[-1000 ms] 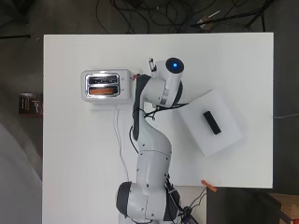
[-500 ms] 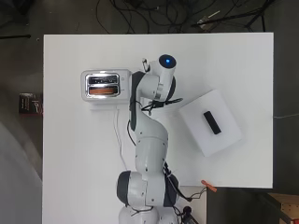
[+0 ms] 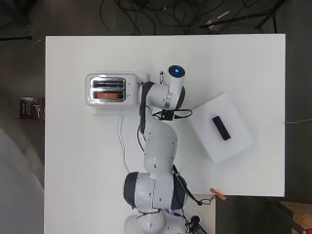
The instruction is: Teleoperate dual arm-hand system to toast a bread
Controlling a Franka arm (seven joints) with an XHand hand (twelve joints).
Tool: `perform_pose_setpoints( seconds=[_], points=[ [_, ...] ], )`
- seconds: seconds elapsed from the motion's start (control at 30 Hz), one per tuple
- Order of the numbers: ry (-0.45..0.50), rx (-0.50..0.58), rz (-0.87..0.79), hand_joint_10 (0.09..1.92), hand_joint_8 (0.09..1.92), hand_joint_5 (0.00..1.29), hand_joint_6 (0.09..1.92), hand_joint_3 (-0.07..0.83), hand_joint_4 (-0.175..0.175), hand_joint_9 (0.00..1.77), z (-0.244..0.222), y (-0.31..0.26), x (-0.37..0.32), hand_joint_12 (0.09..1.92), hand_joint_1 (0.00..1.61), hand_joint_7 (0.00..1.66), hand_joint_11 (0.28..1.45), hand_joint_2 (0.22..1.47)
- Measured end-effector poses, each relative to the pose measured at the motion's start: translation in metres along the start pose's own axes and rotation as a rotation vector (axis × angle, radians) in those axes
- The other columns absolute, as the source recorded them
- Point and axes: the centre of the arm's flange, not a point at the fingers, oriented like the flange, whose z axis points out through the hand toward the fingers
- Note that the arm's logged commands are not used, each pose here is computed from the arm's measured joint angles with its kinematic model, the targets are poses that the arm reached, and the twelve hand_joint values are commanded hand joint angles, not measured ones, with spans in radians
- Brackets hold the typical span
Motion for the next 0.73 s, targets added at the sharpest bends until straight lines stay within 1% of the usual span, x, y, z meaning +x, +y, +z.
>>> perform_pose_setpoints(
  seconds=[0.07,0.1,0.13,0.17,0.2,0.23,0.27,0.3,0.33,0.37,0.4,0.43,0.47,0.5,0.53,0.57,0.63,0.73],
  points=[
    [0.018,-0.027,0.014,0.09,0.09,0.17,0.09,0.007,-0.002,0.42,-0.017,-0.008,0.000,0.09,0.00,0.35,0.46,1.00],
    [0.030,-0.043,0.018,0.09,0.09,0.23,0.09,0.005,0.005,0.46,-0.032,-0.013,0.000,0.09,0.00,0.38,0.47,1.00],
    [0.044,-0.065,0.017,0.09,0.09,0.44,0.09,0.005,0.043,0.64,-0.051,-0.021,-0.001,0.09,0.00,0.56,0.54,1.01],
    [0.060,-0.097,0.009,0.09,0.09,0.53,0.09,0.001,0.053,0.76,-0.074,-0.030,-0.002,0.09,0.00,0.62,0.58,1.01],
    [0.076,-0.131,-0.003,0.09,0.09,0.47,0.09,-0.007,0.039,0.69,-0.095,-0.039,-0.004,0.09,0.00,0.53,0.55,0.99],
    [0.092,-0.174,-0.018,0.09,0.09,0.36,0.09,-0.014,0.019,0.54,-0.115,-0.049,-0.005,0.09,0.00,0.39,0.50,0.96],
    [0.103,-0.222,-0.032,0.09,0.09,0.28,0.09,-0.017,0.003,0.41,-0.134,-0.060,-0.005,0.09,0.00,0.28,0.46,0.95],
    [0.111,-0.272,-0.039,0.09,0.09,0.23,0.09,-0.017,-0.012,0.34,-0.152,-0.071,-0.004,0.09,0.00,0.22,0.43,0.94],
    [0.120,-0.316,-0.042,0.09,0.09,0.20,0.09,-0.015,-0.023,0.30,-0.171,-0.082,-0.004,0.09,0.00,0.20,0.42,0.94],
    [0.128,-0.355,-0.046,0.09,0.09,0.19,0.09,-0.010,-0.031,0.29,-0.190,-0.096,-0.005,0.09,0.00,0.19,0.41,0.95],
    [0.138,-0.388,-0.050,0.09,0.09,0.21,0.09,-0.003,-0.036,0.31,-0.211,-0.114,-0.009,0.09,0.00,0.21,0.42,0.97],
    [0.148,-0.418,-0.052,0.09,0.09,0.29,0.09,0.003,-0.041,0.57,-0.230,-0.134,-0.015,0.09,0.00,0.43,0.55,1.02],
    [0.160,-0.440,-0.053,0.09,0.09,0.34,0.09,0.003,-0.041,0.71,-0.248,-0.152,-0.023,0.09,0.00,0.49,0.63,1.04],
    [0.190,-0.477,-0.063,0.09,0.09,0.31,0.09,-0.003,-0.040,0.57,-0.275,-0.189,-0.038,0.09,0.00,0.39,0.56,1.05],
    [0.205,-0.499,-0.068,0.09,0.09,0.27,0.09,-0.006,-0.041,0.44,-0.285,-0.208,-0.045,0.09,0.00,0.30,0.49,1.04],
    [0.211,-0.511,-0.067,0.09,0.09,0.24,0.09,-0.008,-0.044,0.35,-0.289,-0.219,-0.051,0.09,0.00,0.24,0.44,1.04],
    [0.200,-0.505,-0.066,0.09,0.09,0.20,0.09,-0.006,-0.051,0.27,-0.285,-0.227,-0.056,0.09,0.00,0.19,0.39,1.04],
    [0.169,-0.481,-0.068,0.09,0.09,0.21,0.09,-0.004,-0.060,0.24,-0.281,-0.230,-0.056,0.09,0.00,0.19,0.37,1.04]
  ],
)
